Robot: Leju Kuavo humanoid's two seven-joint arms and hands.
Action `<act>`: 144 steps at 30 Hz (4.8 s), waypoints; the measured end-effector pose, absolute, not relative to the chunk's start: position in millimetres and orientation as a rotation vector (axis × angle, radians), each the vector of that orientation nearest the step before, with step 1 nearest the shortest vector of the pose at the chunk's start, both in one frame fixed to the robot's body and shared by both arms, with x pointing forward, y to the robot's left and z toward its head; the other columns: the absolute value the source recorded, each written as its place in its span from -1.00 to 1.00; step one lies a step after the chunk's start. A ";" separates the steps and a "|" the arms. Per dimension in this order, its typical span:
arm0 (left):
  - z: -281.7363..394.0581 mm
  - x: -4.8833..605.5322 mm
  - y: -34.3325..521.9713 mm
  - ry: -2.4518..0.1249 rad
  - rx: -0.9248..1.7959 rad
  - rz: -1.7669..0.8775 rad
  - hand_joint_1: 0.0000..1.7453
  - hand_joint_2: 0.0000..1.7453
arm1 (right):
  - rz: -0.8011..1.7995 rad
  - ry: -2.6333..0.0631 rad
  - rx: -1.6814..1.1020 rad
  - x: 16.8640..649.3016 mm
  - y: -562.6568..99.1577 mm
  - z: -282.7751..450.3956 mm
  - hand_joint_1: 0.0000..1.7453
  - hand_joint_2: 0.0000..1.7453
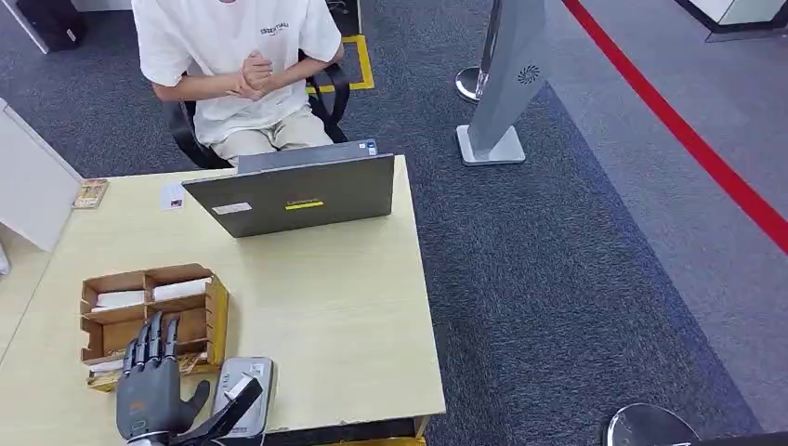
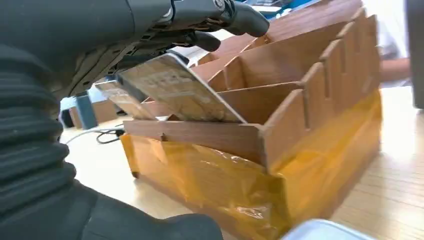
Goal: Pass the card to the sensor for recognition and then transmit it.
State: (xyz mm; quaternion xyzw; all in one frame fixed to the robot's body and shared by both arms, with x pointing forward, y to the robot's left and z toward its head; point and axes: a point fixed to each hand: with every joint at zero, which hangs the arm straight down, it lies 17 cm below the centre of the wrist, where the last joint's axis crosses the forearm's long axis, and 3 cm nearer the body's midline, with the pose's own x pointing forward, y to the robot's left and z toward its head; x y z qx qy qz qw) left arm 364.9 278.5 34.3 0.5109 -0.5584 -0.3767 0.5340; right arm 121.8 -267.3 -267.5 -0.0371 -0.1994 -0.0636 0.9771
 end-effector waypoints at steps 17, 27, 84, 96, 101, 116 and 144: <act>47.2 366.4 260.1 -1.407 1.233 -0.956 -1.00 1.00 | -0.133 -0.401 -0.077 121.4 -268.1 -267.6 -1.00 1.00; 52.9 367.3 253.7 -1.351 1.186 -1.038 -1.00 1.00 | -0.165 -0.395 -0.082 119.8 -270.6 -268.1 -1.00 1.00; 99.7 338.2 288.1 -1.336 1.267 -0.981 -1.00 1.00 | -0.225 -0.378 -0.099 113.6 -279.0 -269.6 -1.00 1.00; 89.5 344.9 316.6 -1.272 1.316 -0.920 -1.00 1.00 | -0.207 -0.375 -0.095 113.1 -276.6 -269.7 -1.00 1.00; 81.0 350.6 319.8 -1.261 1.316 -0.921 -1.00 1.00 | -0.193 -0.372 -0.093 112.6 -275.7 -270.0 -1.00 1.00; 66.4 363.8 304.1 -1.274 1.291 -0.939 -1.00 1.00 | -0.180 -0.373 -0.093 113.6 -275.1 -269.9 -1.00 1.00; 68.8 364.1 297.1 -1.326 1.258 -0.918 1.00 1.00 | -0.175 -0.370 -0.091 113.0 -273.0 -270.0 -1.00 1.00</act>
